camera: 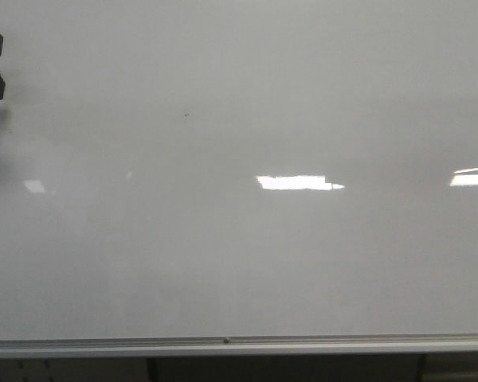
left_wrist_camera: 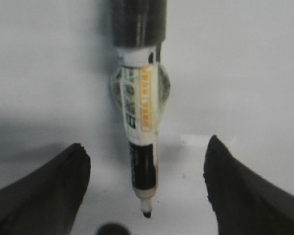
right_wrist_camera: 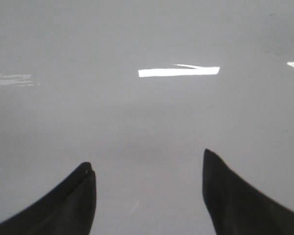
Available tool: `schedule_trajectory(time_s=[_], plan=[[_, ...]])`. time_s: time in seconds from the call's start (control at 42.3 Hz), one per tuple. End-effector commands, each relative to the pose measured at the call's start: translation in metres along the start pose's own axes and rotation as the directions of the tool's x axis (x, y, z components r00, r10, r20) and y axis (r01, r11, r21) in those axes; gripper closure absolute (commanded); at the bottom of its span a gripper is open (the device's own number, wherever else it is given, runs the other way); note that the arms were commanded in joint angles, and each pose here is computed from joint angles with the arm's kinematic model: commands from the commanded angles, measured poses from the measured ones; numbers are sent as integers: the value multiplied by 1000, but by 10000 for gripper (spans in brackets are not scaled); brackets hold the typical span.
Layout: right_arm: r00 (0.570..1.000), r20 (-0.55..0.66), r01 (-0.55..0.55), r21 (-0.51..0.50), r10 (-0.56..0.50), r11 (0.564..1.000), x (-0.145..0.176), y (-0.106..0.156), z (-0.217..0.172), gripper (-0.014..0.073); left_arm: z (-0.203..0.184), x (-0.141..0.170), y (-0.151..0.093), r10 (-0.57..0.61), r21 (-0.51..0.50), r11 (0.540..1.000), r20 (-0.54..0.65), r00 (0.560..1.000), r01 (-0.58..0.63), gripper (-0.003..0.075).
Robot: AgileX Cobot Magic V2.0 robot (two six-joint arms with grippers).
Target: Write number 2 on whiteboard
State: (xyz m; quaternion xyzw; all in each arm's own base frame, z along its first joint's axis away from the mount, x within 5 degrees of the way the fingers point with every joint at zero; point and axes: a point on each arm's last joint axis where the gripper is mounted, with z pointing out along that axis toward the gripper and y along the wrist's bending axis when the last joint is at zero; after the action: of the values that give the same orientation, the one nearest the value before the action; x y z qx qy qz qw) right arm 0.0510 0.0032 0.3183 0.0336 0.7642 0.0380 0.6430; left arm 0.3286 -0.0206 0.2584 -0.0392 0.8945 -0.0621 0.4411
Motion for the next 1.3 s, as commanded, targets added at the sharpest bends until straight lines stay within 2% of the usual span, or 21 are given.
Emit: schedule_trajectory(time_s=[0.0,0.165,0.236,0.331,0.449,0.544,0.757,0.875,0.969,1.064,1.182,1.277], plan=[[996,86,1,2,-1,1000,-16,1,-2,100,-5,-24,-2,-20,9,1000,128,992,19,260],[996,86,1,2,-1,1000,-16,1,-2,100,2,-24,-2,-22,7,1000,116,993,21,265],[996,86,1,2,-1,1000,-16,1,-2,100,2,-23,-2,-22,7,1000,112,994,21,303],[996,88,1,2,-1,1000,-16,1,-2,100,2,-23,-2,-22,7,1000,112,994,21,414],[996,88,1,2,-1,1000,-16,1,-2,100,2,-24,-2,-22,7,1000,116,993,21,624],[996,88,1,2,-1,1000,-16,1,-2,100,2,-24,-2,-22,7,1000,116,993,21,738],[996,88,1,2,-1,1000,-16,1,-2,100,-2,-22,-5,-12,15,1000,73,997,11,739],[996,84,1,2,-1,1000,-16,1,-2,100,-17,-21,-21,109,54,992,42,993,-111,739],[997,82,1,2,-1,1000,-16,1,-2,100,-29,-17,-41,227,118,968,-23,974,-222,739],[997,81,1,2,-1,1000,-16,1,-2,100,-40,-10,-60,340,206,928,-138,930,-309,739],[997,80,1,2,-1,1000,-16,1,-2,100,-53,0,-85,478,343,856,-239,845,-387,739],[997,75,1,2,-1,1000,-15,1,-2,100,-65,9,-101,566,460,790,-291,771,-405,739]])
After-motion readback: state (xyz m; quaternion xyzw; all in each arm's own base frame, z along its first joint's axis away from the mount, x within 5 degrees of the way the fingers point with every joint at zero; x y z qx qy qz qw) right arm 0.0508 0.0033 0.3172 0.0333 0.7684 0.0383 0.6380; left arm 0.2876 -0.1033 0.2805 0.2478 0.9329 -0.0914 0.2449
